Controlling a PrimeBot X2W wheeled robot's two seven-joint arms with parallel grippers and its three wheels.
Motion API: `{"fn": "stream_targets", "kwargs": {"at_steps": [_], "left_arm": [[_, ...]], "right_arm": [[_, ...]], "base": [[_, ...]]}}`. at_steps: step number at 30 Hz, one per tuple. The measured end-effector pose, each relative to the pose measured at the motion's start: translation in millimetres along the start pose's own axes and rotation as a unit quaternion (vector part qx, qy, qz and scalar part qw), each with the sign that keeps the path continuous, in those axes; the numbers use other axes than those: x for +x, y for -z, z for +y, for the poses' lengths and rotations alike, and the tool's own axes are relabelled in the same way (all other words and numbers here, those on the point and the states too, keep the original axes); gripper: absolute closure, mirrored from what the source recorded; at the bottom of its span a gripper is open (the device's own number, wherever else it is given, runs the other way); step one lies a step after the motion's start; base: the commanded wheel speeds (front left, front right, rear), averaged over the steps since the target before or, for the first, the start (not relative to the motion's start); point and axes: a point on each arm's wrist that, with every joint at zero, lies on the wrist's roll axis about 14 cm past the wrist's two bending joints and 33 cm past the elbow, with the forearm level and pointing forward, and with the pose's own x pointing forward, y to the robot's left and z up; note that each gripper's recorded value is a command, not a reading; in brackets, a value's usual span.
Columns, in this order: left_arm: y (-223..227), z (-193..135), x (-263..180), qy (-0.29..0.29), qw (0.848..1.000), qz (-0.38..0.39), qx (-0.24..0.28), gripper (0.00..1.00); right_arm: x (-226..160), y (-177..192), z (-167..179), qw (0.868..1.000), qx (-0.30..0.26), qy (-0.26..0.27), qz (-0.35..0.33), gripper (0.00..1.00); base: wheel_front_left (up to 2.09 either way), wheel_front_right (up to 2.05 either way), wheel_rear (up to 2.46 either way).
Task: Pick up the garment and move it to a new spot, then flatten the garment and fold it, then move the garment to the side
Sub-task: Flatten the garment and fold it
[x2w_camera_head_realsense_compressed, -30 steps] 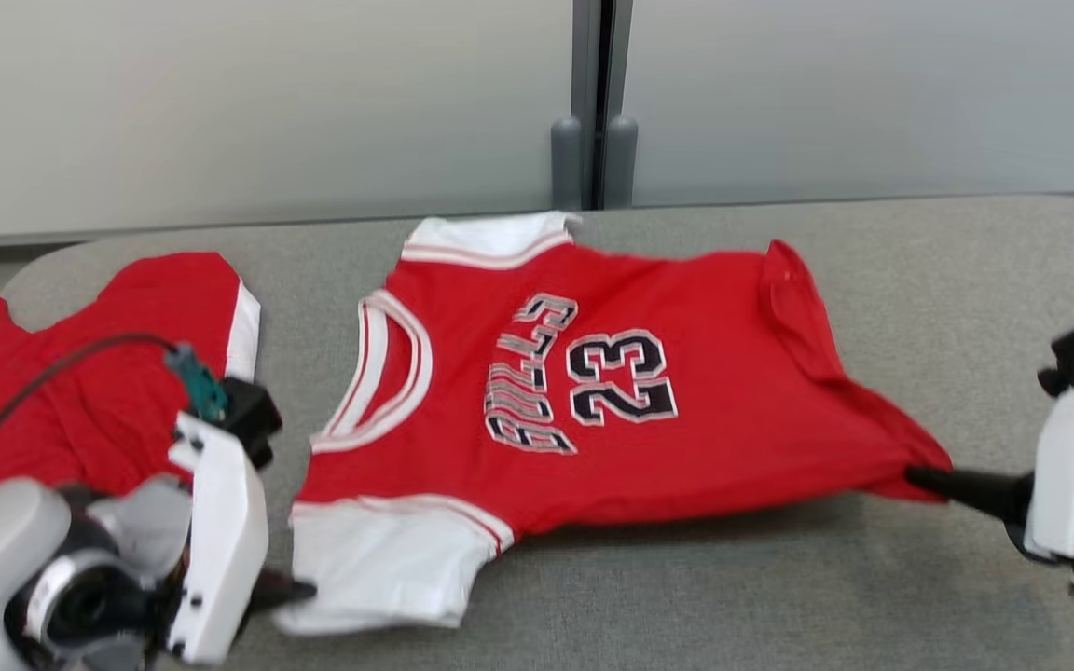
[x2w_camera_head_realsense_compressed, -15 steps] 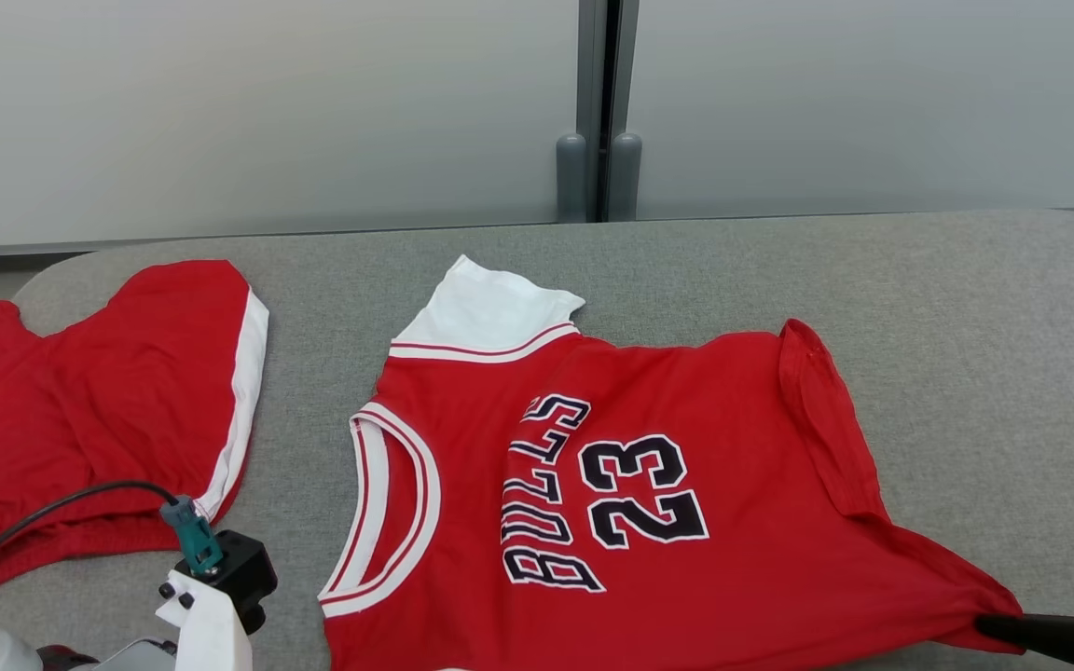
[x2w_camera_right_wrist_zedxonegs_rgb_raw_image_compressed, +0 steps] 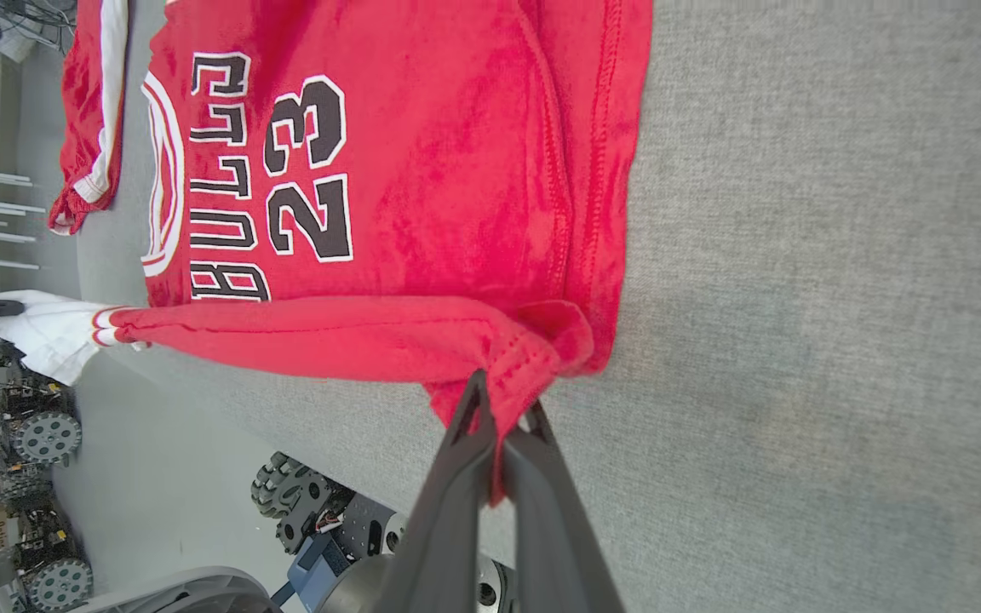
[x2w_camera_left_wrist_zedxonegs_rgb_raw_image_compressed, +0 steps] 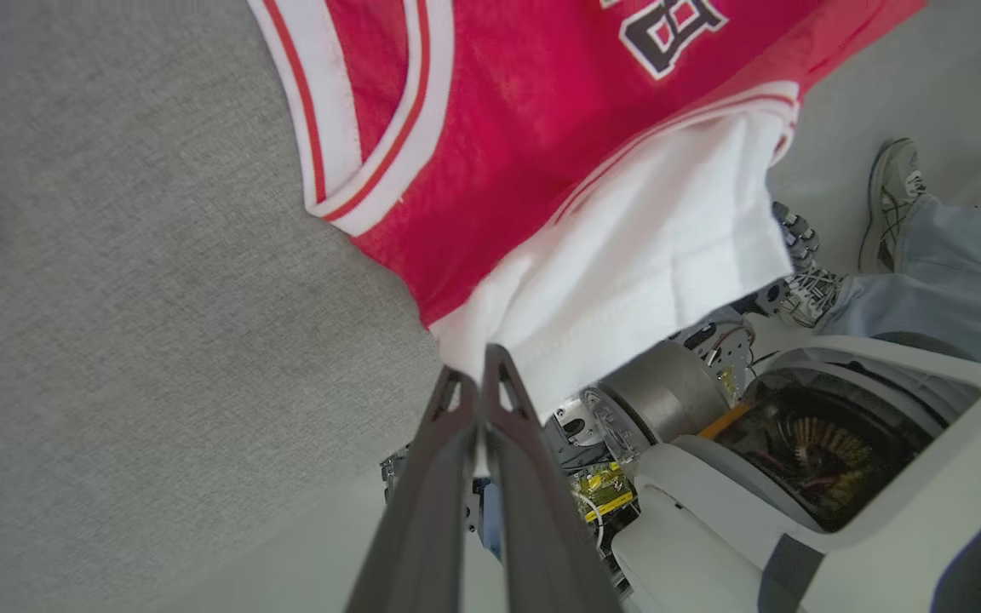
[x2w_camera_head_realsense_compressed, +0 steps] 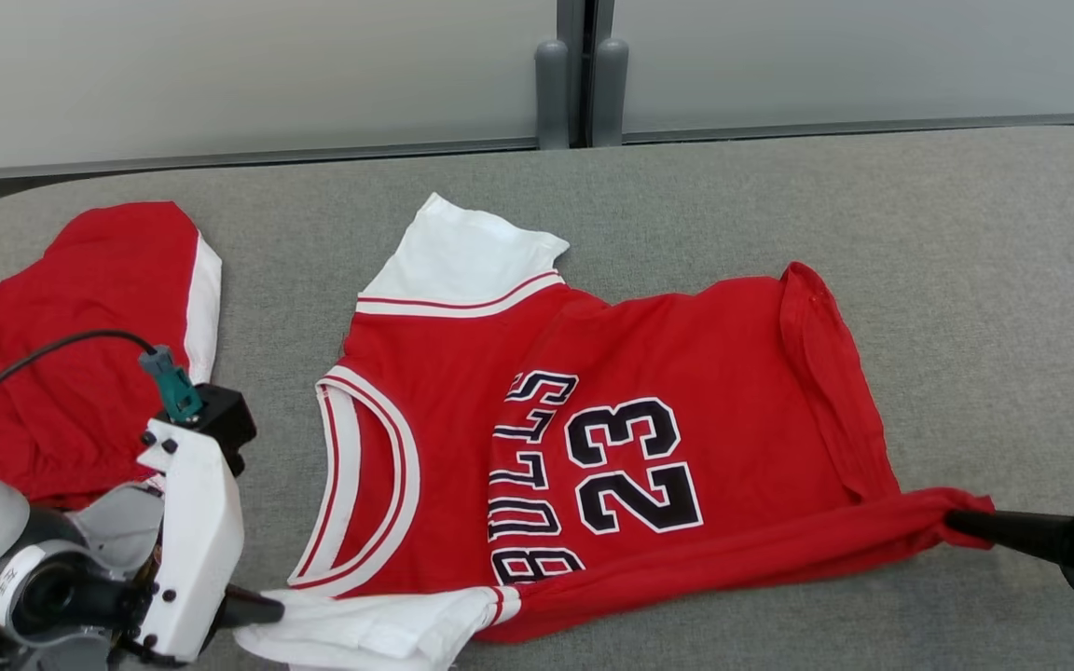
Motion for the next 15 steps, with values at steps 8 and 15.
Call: {"fn": "stream_targets", "kwargs": {"at_steps": [8, 15], "left_arm": [[-39, 26, 14, -0.021, 1.0, 0.001, -0.006, 1.0], [-72, 37, 25, -0.025, 1.0, -0.016, 0.0, 1.0]], "right_arm": [[22, -16, -7, 1.0, 0.02, -0.004, 0.004, 1.0], [38, -21, -15, 0.999, 0.029, -0.002, 0.013, 1.0]], "base": [[0.0, 0.0, 0.0], [0.0, 0.0, 0.0]]}}
